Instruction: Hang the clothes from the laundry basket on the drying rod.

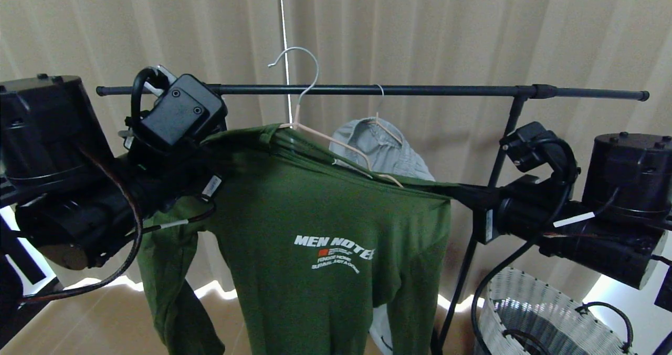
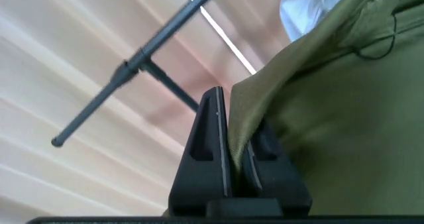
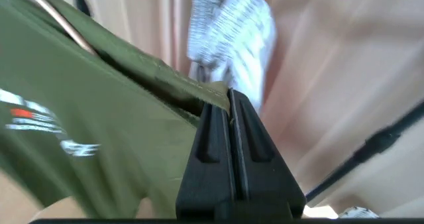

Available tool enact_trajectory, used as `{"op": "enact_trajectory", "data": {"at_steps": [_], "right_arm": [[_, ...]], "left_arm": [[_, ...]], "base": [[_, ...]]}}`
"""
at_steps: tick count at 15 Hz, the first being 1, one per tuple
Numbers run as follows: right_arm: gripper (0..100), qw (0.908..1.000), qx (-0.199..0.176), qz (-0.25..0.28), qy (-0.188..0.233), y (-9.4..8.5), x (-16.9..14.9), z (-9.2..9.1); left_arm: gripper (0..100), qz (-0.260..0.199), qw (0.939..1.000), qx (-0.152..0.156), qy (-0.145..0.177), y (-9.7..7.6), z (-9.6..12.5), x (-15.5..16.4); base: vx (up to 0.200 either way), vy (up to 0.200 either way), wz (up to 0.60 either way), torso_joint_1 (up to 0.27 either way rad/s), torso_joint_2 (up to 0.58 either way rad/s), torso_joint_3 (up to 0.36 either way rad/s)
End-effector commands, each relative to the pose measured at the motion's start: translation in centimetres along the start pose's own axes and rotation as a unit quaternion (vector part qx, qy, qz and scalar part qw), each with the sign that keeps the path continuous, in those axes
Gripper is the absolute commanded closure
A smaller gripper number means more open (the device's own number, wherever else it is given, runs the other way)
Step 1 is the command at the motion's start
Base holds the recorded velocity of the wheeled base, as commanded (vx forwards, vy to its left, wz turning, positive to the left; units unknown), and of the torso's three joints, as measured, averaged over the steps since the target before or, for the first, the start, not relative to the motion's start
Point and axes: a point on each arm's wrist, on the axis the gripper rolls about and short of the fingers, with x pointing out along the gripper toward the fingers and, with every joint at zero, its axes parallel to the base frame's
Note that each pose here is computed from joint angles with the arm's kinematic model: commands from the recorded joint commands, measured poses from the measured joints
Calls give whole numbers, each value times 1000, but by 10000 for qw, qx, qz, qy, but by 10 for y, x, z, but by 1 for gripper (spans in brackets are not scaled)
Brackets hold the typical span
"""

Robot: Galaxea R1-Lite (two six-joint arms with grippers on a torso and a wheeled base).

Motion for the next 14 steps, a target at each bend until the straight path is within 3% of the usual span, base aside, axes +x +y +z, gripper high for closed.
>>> {"op": "enact_trajectory", "data": {"at_steps": [1,2,3,10,14], "right_arm": [[100,9996,-64,202,-205,10,-9,14],[100,9988,-318,361,13,18,-14,16],[0,9984,-422,378,54,18,-16,17],[0,9906,-1227,596,34,30,-22,22],[0,9888,-1335,601,-283,39,-1,48]], "left_arm": [[100,-52,10000,9,37,-4,-1,3],[100,36,9999,-99,100,-4,-1,3],[100,53,9998,-161,104,-5,1,3],[100,38,9984,-560,90,-16,10,4],[100,-231,9950,-963,-125,-29,22,-6]], "base": [[0,0,0,0,0,0],[0,0,0,0,0,0],[0,0,0,0,0,0],[0,0,0,0,0,0],[0,0,0,0,0,0]]}}
